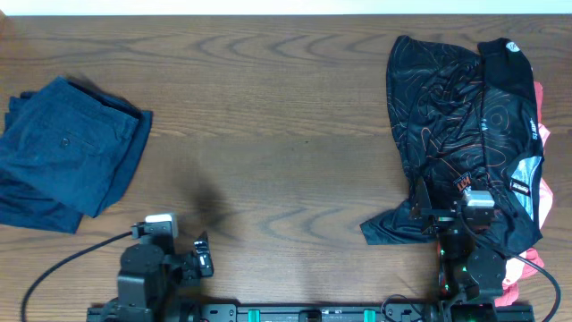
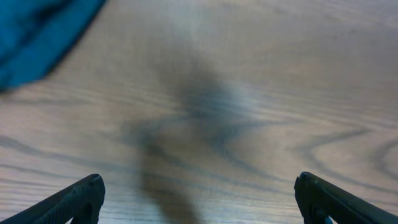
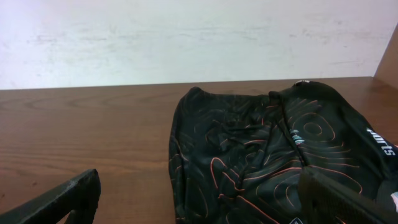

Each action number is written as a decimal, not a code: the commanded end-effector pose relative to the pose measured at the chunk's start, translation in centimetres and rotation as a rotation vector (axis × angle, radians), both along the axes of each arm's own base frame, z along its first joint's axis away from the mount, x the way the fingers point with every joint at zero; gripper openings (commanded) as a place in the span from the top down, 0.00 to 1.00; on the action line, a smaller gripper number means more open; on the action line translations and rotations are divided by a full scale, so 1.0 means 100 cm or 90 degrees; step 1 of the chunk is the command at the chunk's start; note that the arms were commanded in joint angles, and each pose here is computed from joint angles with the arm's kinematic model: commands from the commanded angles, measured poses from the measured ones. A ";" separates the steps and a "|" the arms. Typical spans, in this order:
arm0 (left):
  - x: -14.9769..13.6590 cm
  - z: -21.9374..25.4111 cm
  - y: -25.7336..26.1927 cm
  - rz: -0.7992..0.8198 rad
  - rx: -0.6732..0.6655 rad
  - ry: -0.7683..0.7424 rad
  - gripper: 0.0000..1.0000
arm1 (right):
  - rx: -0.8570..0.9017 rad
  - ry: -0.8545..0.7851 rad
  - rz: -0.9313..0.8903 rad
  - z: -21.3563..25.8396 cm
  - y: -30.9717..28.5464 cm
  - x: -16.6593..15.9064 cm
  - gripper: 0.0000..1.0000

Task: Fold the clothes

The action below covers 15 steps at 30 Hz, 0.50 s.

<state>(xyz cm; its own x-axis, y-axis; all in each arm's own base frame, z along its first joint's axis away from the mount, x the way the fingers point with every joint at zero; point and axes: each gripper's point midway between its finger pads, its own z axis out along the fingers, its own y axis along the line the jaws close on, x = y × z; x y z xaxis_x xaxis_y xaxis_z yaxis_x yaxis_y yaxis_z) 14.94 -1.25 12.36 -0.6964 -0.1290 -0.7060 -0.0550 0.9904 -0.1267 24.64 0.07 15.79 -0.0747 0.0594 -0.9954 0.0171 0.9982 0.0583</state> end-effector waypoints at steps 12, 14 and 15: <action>0.085 0.015 -0.010 -0.020 0.005 -0.351 0.02 | -0.009 0.000 -0.002 -0.001 -0.002 0.000 0.01; 0.094 0.024 -0.011 -0.025 0.015 -0.414 0.02 | -0.009 0.000 -0.002 -0.001 -0.002 0.000 0.01; 0.095 0.027 -0.010 -0.023 0.018 -0.429 0.02 | -0.009 0.000 -0.002 -0.001 -0.002 0.000 0.01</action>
<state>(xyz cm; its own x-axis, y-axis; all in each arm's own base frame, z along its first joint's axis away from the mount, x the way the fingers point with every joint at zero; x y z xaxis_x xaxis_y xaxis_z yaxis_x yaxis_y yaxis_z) 24.08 -2.60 15.48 -0.1397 -0.1450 -0.9795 0.0687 0.9854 -0.1556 24.65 0.12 15.77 -0.0748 0.0594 -0.9954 0.0145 0.9982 0.0585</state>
